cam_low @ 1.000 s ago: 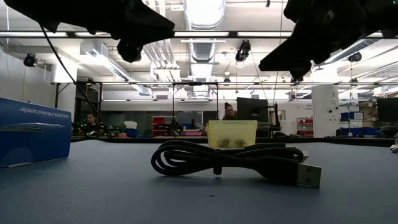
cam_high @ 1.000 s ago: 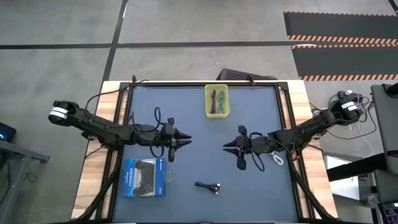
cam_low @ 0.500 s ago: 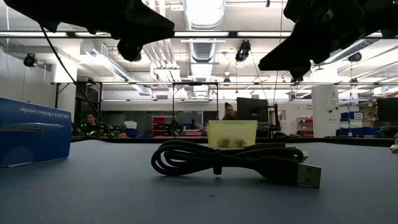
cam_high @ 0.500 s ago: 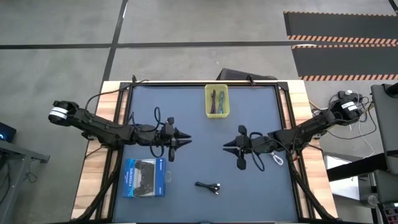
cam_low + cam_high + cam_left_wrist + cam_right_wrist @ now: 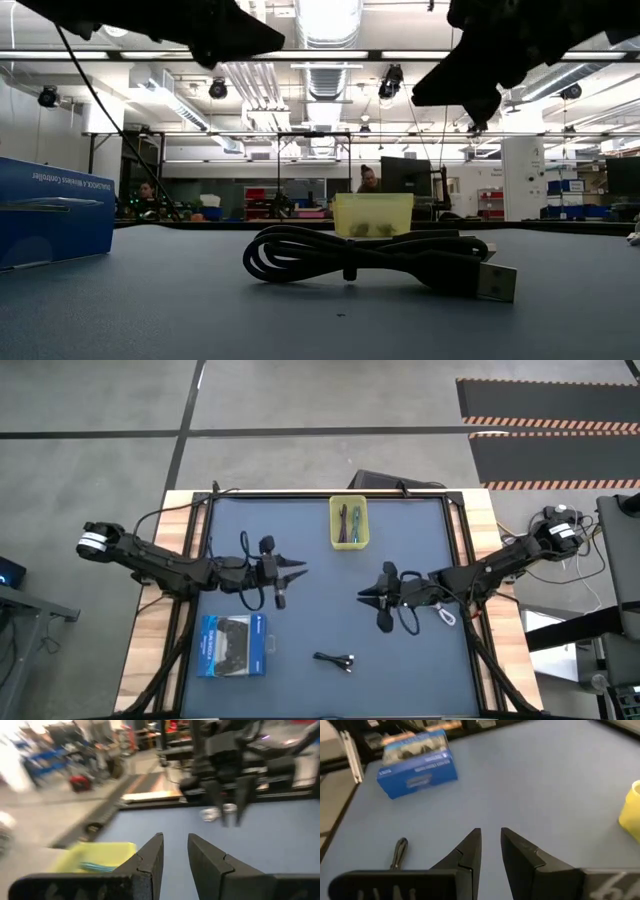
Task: Pick and place USB-C Cables
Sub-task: Put the white charger cable into the yellow bin
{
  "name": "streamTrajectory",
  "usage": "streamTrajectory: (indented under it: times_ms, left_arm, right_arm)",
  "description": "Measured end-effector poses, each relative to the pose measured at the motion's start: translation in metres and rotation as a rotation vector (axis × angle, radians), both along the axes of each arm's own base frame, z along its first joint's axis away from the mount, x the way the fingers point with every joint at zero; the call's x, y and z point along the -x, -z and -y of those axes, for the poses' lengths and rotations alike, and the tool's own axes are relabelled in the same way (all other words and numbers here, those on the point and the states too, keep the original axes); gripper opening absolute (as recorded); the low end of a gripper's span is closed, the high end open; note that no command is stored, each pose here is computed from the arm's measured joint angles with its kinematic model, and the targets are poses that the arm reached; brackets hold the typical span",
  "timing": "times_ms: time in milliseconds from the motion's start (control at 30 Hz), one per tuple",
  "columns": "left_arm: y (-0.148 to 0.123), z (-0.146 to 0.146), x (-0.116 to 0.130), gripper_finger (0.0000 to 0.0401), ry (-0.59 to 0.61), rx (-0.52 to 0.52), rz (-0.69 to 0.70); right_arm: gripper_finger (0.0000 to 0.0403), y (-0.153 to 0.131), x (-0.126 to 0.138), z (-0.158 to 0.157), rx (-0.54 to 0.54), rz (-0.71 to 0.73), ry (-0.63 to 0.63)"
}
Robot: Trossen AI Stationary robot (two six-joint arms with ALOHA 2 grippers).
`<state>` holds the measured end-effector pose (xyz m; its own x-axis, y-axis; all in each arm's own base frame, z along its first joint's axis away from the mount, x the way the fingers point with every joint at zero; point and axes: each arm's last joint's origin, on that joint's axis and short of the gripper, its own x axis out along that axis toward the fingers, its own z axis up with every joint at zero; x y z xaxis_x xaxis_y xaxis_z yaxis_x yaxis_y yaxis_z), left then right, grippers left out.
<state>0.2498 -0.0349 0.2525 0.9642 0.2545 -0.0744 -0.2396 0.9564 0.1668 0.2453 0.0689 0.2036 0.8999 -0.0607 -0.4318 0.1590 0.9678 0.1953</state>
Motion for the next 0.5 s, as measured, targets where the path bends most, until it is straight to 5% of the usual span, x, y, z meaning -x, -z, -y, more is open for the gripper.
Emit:
streamTrajectory:
  times_ms: [200, 500]
  left_arm:
    - [-0.012, -0.004, 0.004, 0.0073, -0.039, -0.165, -0.004]
    - [-0.009, -0.007, 0.017, 0.0073, -0.042, -0.172, 0.002]
  right_arm:
    - [0.0063, -0.012, -0.001, 0.0, -0.081, -0.163, 0.08]
    - [0.0063, -0.01, 0.017, 0.004, -0.253, -0.48, 0.301]
